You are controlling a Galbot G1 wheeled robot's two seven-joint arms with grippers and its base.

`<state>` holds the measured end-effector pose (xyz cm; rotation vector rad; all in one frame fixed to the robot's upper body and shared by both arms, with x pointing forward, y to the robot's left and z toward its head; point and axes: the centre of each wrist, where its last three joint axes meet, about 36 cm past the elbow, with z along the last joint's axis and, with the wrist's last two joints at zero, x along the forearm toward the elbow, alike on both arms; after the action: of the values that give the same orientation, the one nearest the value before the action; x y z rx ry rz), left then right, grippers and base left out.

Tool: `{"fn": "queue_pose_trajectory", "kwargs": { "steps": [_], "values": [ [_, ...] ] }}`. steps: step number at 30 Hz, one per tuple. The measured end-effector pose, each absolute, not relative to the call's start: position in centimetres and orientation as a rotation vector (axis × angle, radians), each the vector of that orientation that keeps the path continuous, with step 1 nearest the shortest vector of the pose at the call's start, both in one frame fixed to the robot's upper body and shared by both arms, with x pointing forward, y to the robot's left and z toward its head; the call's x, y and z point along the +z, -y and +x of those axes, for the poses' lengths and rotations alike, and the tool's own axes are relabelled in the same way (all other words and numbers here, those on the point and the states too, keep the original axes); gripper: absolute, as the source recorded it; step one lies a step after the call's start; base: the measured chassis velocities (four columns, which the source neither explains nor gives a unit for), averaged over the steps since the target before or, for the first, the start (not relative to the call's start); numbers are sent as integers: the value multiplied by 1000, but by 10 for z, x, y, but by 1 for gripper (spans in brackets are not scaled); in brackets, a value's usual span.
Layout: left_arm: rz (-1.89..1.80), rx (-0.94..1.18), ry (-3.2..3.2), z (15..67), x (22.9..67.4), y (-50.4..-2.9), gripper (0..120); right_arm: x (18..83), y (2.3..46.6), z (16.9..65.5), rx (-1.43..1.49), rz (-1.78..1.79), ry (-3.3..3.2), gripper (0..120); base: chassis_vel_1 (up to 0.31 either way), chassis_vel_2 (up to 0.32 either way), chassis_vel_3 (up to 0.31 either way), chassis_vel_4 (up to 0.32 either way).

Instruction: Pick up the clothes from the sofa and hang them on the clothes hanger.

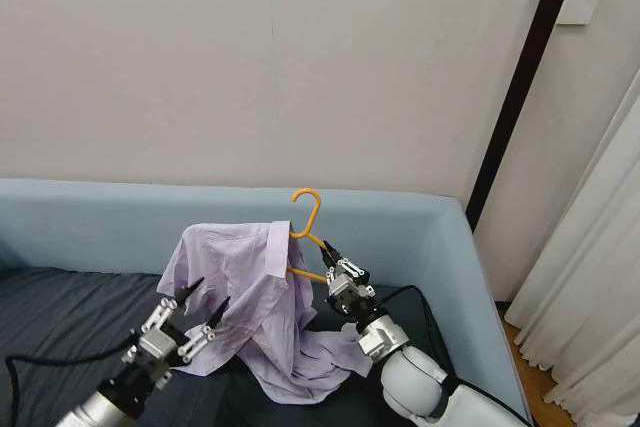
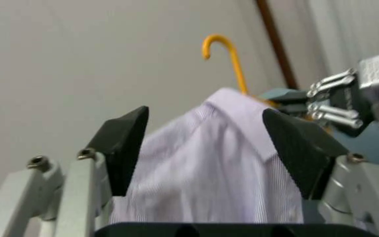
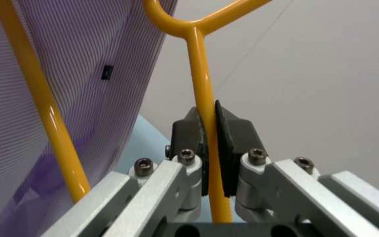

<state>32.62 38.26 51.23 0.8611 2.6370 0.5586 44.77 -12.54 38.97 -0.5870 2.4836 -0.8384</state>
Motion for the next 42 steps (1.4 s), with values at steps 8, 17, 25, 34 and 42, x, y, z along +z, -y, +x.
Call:
{"fn": "queue_pose_trajectory", "kwargs": {
  "steps": [8,17,25,34,42],
  "values": [
    [1149,621,-2610,388,548,-451,99,372,118,446,-903,-624,-2383,4,0,0,0,0],
    [1333,643,-2661,426,570,-520,100,367,109,440,-925,-661,-2307,4,0,0,0,0],
    [1548,571,-2705,436,574,-533,98,363,102,435,-947,-649,-2274,4,0,0,0,0],
    [1678,516,-2706,457,537,-519,93,359,100,432,-985,-638,-2219,4,0,0,0,0],
    [1750,528,-2665,474,528,-509,65,359,105,436,-1017,-625,-2165,4,0,0,0,0]
  ]
}}
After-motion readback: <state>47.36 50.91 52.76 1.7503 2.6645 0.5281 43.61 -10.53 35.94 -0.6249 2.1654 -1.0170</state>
